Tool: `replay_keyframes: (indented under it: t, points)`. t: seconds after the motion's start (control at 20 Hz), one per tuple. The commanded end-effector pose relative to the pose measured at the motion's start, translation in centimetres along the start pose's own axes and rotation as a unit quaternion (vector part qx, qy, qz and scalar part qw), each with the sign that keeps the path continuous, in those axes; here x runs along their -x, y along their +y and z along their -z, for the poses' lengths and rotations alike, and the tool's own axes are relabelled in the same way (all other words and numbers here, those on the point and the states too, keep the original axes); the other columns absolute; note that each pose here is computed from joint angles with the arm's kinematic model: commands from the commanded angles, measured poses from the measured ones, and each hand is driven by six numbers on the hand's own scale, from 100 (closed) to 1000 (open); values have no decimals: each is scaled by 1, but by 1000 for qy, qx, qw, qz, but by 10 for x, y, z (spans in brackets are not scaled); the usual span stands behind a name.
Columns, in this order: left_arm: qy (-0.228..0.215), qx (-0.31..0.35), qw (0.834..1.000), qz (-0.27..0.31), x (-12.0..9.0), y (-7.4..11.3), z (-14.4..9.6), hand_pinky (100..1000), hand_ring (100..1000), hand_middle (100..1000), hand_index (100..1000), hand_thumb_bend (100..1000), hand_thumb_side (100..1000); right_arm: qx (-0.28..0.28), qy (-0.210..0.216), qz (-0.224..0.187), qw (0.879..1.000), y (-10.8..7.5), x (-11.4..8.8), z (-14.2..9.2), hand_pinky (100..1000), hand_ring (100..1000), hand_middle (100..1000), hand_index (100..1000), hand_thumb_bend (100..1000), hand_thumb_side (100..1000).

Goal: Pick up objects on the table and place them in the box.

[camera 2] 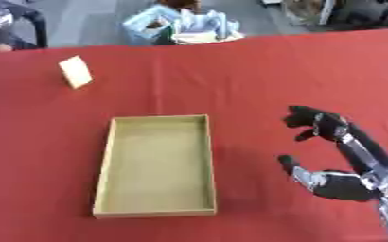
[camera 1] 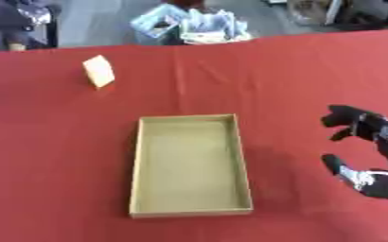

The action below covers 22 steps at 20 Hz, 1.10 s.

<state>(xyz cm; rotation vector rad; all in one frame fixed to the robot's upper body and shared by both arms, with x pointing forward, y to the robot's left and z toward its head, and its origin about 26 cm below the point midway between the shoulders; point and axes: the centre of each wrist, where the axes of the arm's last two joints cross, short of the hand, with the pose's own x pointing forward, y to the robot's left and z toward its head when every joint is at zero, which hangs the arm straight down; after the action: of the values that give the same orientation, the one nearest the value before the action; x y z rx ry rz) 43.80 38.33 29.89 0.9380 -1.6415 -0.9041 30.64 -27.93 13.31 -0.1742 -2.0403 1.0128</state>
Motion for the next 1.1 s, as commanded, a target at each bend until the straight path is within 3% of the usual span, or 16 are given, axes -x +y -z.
replay_keyframes:
  t: [0.05,0.55,1.1]
  points:
    - [13,11,1000,7,5,7,8,725,678,673,775,436,422,-4,-6,-7,1000,-6,-2,0,670,807,767,937,302,372]
    - [76,43,996,10,26,-22,25,721,675,660,767,468,346,-10,-12,-6,1000,-5,-4,3,670,807,766,937,301,373]
    - [117,46,991,43,38,-48,26,720,674,662,772,481,368,-15,-21,-5,1000,-6,-6,7,670,807,766,937,300,372]
